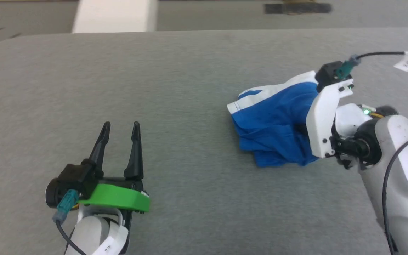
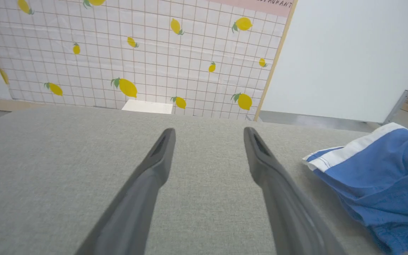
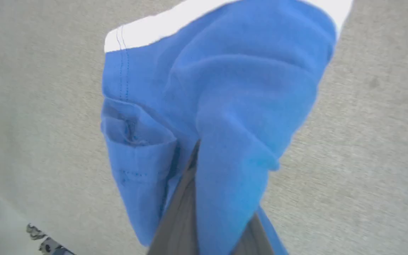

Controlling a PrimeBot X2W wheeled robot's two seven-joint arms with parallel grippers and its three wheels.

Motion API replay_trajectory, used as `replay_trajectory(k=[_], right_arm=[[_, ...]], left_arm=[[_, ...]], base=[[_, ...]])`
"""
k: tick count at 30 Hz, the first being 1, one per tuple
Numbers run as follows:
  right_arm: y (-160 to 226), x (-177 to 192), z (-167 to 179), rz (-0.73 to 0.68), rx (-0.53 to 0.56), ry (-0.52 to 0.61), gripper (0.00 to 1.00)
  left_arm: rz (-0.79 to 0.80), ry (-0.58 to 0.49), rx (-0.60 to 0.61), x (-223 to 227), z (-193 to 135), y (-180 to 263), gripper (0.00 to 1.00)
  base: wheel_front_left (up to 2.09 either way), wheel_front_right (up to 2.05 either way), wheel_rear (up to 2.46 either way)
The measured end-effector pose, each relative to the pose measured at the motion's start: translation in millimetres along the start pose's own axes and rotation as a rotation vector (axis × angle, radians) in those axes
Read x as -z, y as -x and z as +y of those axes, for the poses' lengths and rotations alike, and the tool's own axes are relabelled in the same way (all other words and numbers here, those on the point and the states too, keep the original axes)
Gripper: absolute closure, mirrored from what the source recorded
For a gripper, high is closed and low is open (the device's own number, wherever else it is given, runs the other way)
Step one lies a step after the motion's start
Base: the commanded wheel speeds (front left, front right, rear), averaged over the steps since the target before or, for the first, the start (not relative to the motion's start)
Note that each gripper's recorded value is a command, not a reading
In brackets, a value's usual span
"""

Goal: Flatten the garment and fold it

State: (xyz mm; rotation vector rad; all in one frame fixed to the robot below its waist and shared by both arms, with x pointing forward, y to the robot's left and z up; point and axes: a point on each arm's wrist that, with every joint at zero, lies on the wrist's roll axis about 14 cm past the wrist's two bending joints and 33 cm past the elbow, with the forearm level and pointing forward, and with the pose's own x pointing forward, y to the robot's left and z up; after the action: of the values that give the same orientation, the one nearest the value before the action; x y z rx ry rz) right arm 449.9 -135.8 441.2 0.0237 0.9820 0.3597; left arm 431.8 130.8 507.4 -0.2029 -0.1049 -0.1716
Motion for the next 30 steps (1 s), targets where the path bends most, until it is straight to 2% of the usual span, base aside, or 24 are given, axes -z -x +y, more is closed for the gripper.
replay_trajectory(k=[3,6,15,21,30], right_arm=[[16.8,6.5,-35.5,0.009,0.142,0.091,1.0],[34.6,11.7,-70.0,0.004,0.262,0.133,1.0],[84.1,38.5,-170.5,0.021,0.588,0.132,1.0],[107.6,66.3,-230.0,0.069,0.761,0.084,1.0],[124.9,80.6,-287.7,0.083,0.948,0.093,1.0]], left_arm=[[-0.001,0.009,0.071,5.1,-21.6,-15.4,0.0],[-0.001,0.01,0.145,10.9,-44.6,-30.1,0.0],[0.022,0.019,0.331,39.3,-97.7,-63.3,0.0],[0.052,0.022,0.403,68.1,-112.6,-80.2,0.0],[0.111,0.017,0.463,110.1,-118.0,-95.5,0.0]], base=[[0.0,0.0,0.0],[0.0,0.0,0.0],[0.0,0.0,0.0],[0.0,0.0,0.0],[0.0,0.0,0.0]])
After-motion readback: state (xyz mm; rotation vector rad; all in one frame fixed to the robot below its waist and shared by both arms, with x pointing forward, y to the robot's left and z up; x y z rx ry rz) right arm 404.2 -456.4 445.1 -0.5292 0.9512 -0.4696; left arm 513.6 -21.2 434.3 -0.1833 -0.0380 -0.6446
